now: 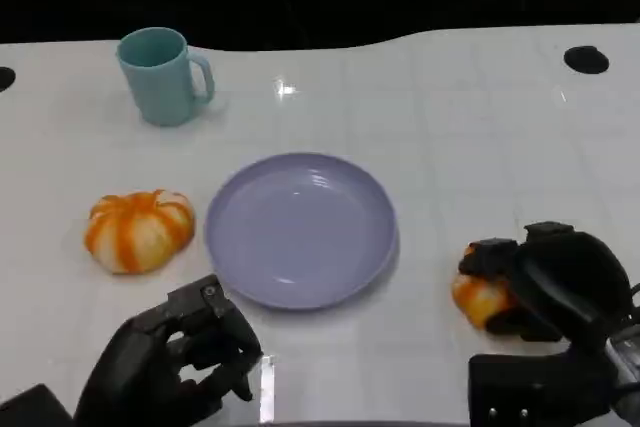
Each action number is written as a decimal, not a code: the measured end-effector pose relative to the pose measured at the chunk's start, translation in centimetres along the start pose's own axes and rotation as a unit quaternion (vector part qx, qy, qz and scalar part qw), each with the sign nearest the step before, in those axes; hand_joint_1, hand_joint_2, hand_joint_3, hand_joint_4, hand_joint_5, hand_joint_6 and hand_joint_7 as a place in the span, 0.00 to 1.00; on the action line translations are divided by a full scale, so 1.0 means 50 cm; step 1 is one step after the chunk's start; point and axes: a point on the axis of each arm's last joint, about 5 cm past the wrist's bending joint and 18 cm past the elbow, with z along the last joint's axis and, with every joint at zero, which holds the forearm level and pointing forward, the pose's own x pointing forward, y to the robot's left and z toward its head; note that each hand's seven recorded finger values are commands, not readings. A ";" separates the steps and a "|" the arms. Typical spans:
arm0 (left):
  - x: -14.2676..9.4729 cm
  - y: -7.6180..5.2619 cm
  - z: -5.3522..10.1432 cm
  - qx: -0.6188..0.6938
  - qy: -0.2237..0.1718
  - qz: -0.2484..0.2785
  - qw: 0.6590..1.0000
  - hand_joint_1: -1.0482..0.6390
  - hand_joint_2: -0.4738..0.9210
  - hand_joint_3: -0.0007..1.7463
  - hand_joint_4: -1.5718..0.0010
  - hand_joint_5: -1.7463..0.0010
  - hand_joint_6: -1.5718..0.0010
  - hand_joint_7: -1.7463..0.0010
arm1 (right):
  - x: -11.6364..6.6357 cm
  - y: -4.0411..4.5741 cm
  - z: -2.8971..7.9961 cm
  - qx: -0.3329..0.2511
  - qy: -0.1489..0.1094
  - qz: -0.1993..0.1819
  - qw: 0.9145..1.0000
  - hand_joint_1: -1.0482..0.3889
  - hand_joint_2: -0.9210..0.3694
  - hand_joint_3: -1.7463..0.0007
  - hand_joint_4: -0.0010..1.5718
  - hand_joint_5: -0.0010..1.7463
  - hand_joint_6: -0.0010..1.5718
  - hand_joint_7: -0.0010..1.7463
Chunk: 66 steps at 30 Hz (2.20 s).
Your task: Grasp the bread from the table and place it into the plate.
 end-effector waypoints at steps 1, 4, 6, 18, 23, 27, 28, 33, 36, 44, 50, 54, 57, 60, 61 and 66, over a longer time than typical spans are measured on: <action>0.000 0.000 0.000 0.000 0.000 0.000 1.000 0.29 1.00 0.16 0.58 0.00 0.61 0.15 | 0.001 0.002 -0.001 0.000 -0.003 -0.004 1.000 0.65 0.00 0.93 0.56 1.00 0.44 0.99; 0.000 0.000 0.000 0.000 0.000 0.000 1.000 0.28 1.00 0.16 0.58 0.00 0.61 0.15 | 0.003 0.005 -0.003 0.002 -0.007 -0.013 1.000 0.65 0.25 0.55 0.57 1.00 0.44 1.00; 0.000 0.000 0.000 0.000 0.000 0.000 1.000 0.28 1.00 0.16 0.58 0.00 0.61 0.15 | 0.004 0.005 -0.004 0.007 -0.007 -0.022 1.000 0.65 0.32 0.45 0.57 1.00 0.43 1.00; 0.000 0.000 0.000 0.000 0.000 0.000 1.000 0.28 1.00 0.17 0.58 0.00 0.61 0.15 | 0.015 -0.005 -0.003 0.045 -0.037 -0.099 0.993 0.64 0.44 0.26 0.59 1.00 0.51 0.91; 0.000 0.000 0.000 0.000 0.000 0.000 1.000 0.29 1.00 0.17 0.58 0.00 0.61 0.15 | 0.024 -0.016 0.005 0.063 -0.059 -0.121 0.989 0.65 0.46 0.25 0.60 1.00 0.49 0.96; 0.000 -0.001 0.000 0.000 0.000 -0.001 1.000 0.29 1.00 0.17 0.58 0.00 0.61 0.15 | 0.038 -0.023 0.028 0.102 -0.096 -0.138 0.980 0.63 0.46 0.27 0.61 1.00 0.47 1.00; 0.000 -0.001 0.000 0.000 0.000 -0.001 1.000 0.29 1.00 0.17 0.58 0.00 0.61 0.15 | 0.042 -0.026 0.034 0.107 -0.103 -0.142 0.979 0.62 0.47 0.27 0.61 1.00 0.47 1.00; -0.001 -0.003 -0.001 0.001 0.002 -0.003 1.000 0.29 1.00 0.17 0.58 0.00 0.61 0.15 | 0.068 -0.036 0.068 0.128 -0.127 -0.157 0.971 0.60 0.45 0.26 0.61 1.00 0.46 1.00; -0.001 -0.003 -0.001 0.002 0.002 -0.003 1.000 0.29 1.00 0.17 0.58 0.00 0.61 0.15 | 0.081 -0.039 0.089 0.145 -0.138 -0.156 0.967 0.61 0.45 0.24 0.62 1.00 0.46 1.00; 0.000 -0.009 -0.002 -0.002 0.000 -0.005 1.000 0.30 1.00 0.18 0.58 0.00 0.63 0.12 | 0.117 -0.034 0.139 0.175 -0.159 -0.142 0.961 0.61 0.47 0.20 0.62 1.00 0.48 0.98; 0.002 -0.010 -0.001 -0.001 -0.002 -0.006 1.000 0.30 1.00 0.18 0.59 0.00 0.63 0.12 | 0.147 -0.033 0.171 0.183 -0.172 -0.121 0.960 0.62 0.48 0.23 0.62 1.00 0.47 1.00; 0.002 -0.012 0.001 0.004 -0.002 -0.009 1.000 0.31 1.00 0.17 0.58 0.00 0.63 0.12 | 0.163 -0.030 0.187 0.183 -0.174 -0.106 0.962 0.61 0.47 0.23 0.62 1.00 0.48 0.99; 0.003 -0.013 0.002 0.006 -0.004 -0.007 1.000 0.31 1.00 0.17 0.58 0.00 0.62 0.12 | 0.172 -0.024 0.197 0.181 -0.174 -0.095 0.963 0.61 0.47 0.23 0.62 1.00 0.48 0.99; 0.004 -0.015 0.003 0.005 -0.006 -0.008 1.000 0.31 1.00 0.18 0.58 0.00 0.63 0.12 | 0.180 -0.021 0.203 0.177 -0.173 -0.083 0.965 0.62 0.47 0.23 0.62 1.00 0.47 0.99; 0.004 -0.016 0.003 0.005 -0.006 -0.008 1.000 0.31 1.00 0.18 0.58 0.00 0.63 0.12 | 0.182 -0.019 0.205 0.176 -0.171 -0.078 0.966 0.62 0.47 0.24 0.61 1.00 0.46 0.97; 0.005 -0.017 0.004 0.004 -0.007 -0.010 1.000 0.31 1.00 0.18 0.58 0.00 0.63 0.12 | 0.189 -0.015 0.213 0.190 -0.160 -0.045 0.968 0.60 0.34 0.46 0.47 0.89 0.47 0.53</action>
